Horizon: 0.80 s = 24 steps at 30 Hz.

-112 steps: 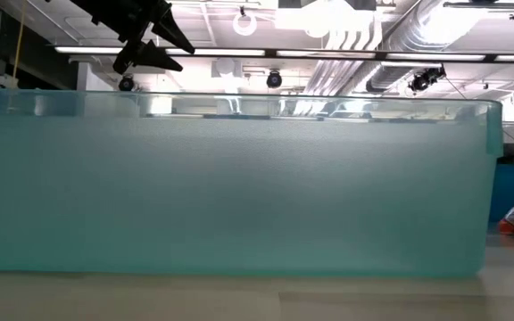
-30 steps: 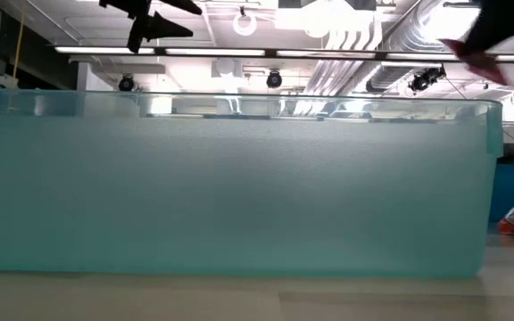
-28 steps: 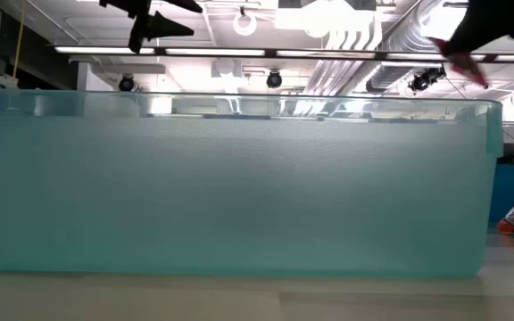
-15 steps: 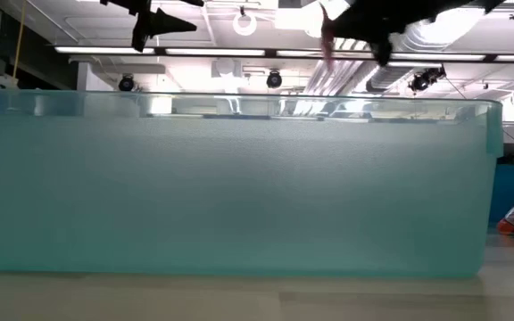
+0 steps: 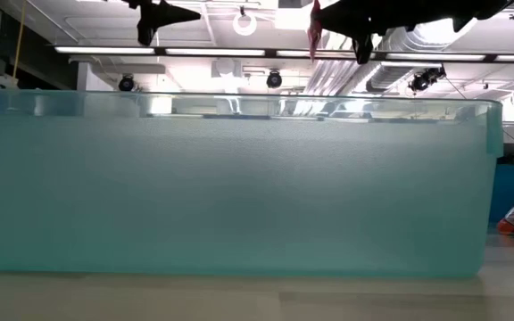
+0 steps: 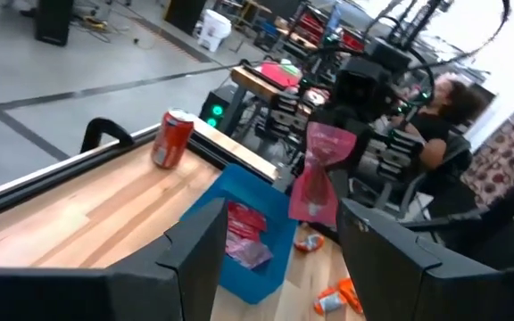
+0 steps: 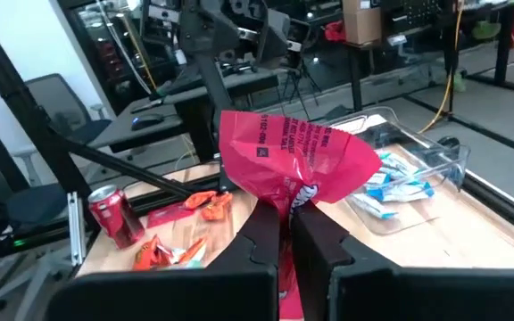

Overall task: Sort candy
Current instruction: Put the red candy into the blue bin

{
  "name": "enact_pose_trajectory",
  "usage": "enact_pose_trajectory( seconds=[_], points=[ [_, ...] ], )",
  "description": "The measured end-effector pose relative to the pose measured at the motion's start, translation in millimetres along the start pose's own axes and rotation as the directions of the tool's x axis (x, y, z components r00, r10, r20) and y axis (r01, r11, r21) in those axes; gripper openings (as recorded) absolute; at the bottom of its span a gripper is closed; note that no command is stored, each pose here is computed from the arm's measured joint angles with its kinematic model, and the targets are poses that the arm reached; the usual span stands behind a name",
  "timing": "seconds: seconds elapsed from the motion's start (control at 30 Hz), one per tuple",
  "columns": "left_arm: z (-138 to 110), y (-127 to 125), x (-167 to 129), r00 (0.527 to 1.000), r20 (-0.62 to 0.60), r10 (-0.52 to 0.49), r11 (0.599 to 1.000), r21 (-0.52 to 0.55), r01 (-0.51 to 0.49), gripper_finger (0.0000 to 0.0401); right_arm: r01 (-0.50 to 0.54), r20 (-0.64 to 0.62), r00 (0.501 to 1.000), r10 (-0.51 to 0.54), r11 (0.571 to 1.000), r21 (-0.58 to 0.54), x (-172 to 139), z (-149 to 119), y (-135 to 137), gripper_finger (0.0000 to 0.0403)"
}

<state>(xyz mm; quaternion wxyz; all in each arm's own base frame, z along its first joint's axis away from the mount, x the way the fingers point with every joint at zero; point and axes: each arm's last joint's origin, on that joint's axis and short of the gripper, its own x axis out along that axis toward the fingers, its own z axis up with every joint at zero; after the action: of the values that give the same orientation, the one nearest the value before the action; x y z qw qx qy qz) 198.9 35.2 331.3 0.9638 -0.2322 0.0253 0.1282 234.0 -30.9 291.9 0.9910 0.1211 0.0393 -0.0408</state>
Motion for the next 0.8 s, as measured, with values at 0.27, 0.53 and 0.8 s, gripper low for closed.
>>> enact_pose_trajectory(
  seconds=[0.27, 0.53, 0.8],
  points=[
    [-4.6, -8.8, -0.8, 0.998, -0.028, -0.054, 0.996, 0.064, 0.056, 0.02, -0.019, 0.01, 1.0, 0.019, 1.0, -0.015, -0.2, 1.3, 0.8, 0.0],
    [-9.7, -15.7, -1.9, 0.995, -0.059, -0.085, 0.994, 0.068, 0.089, 0.02, 0.168, -0.364, 0.923, -0.122, 0.981, 0.098, -48.0, -21.3, -2.9, 0.0],
    [-9.9, -16.3, -1.0, 0.996, -0.051, -0.075, 0.994, 0.072, 0.079, 0.02, 0.53, -0.617, 0.721, -0.316, 0.825, 0.196, -91.3, -56.5, -12.6, 0.0]
  ],
)
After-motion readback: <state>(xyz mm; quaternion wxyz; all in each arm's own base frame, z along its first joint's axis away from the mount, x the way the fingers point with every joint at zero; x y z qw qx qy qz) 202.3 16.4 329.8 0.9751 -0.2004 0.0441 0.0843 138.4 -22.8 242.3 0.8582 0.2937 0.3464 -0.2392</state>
